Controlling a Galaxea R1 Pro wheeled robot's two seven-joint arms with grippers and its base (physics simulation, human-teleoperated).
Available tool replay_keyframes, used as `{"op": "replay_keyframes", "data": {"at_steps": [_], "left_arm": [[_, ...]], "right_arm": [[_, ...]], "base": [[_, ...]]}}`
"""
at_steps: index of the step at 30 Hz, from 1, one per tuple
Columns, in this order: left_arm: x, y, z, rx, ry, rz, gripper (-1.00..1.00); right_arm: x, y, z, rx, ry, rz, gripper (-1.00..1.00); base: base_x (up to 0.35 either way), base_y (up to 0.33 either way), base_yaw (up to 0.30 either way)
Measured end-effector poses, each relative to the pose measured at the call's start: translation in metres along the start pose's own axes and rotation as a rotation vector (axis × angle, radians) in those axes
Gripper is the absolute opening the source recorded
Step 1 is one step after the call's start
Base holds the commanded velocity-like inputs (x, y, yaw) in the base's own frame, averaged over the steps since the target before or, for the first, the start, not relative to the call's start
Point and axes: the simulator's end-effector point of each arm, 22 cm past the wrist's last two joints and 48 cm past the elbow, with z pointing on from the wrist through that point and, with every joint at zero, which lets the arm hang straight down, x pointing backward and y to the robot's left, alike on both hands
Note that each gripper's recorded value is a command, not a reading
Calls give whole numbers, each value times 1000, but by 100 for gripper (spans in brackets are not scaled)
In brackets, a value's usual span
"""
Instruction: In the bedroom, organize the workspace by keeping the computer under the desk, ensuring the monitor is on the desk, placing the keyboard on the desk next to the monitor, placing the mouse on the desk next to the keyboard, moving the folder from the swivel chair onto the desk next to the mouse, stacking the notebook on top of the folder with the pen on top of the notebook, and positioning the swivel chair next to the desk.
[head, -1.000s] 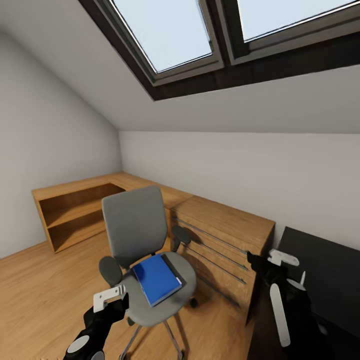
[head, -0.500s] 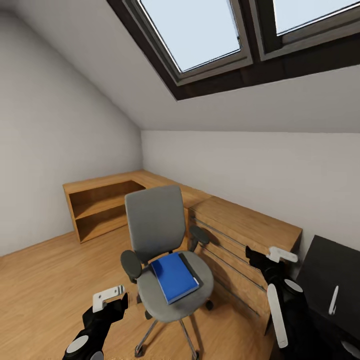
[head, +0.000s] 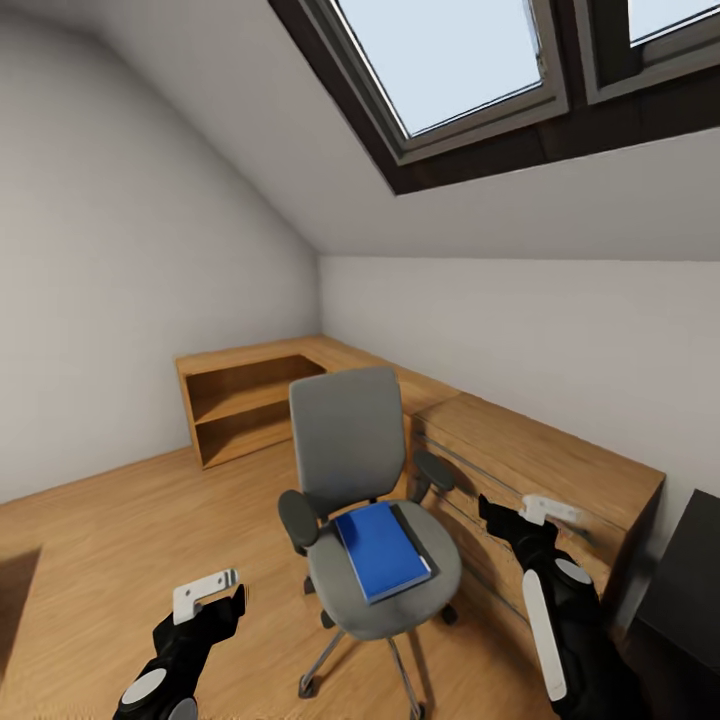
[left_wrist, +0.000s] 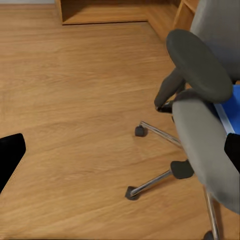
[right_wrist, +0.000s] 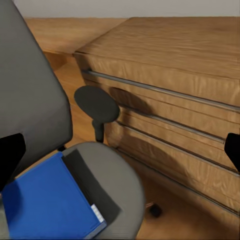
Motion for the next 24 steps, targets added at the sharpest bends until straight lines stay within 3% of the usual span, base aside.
{"op": "replay_keyframes", "data": {"at_steps": [7, 15, 19, 24], "left_arm": [[3, 2, 2, -5, 7, 1, 100], [-5, 36, 8, -73, 1, -38, 100], [-6, 38, 8, -78, -1, -43, 100], [-5, 36, 8, -73, 0, -45, 100]], "right_arm": [[17, 5, 5, -8, 35, -10, 100], [20, 17, 5, -31, 41, -26, 100], [25, 17, 3, -32, 50, -29, 100], [28, 31, 2, -59, 52, -48, 100]], "base": [[0, 0, 120], [0, 0, 9], [0, 0, 38], [0, 0, 244]]}}
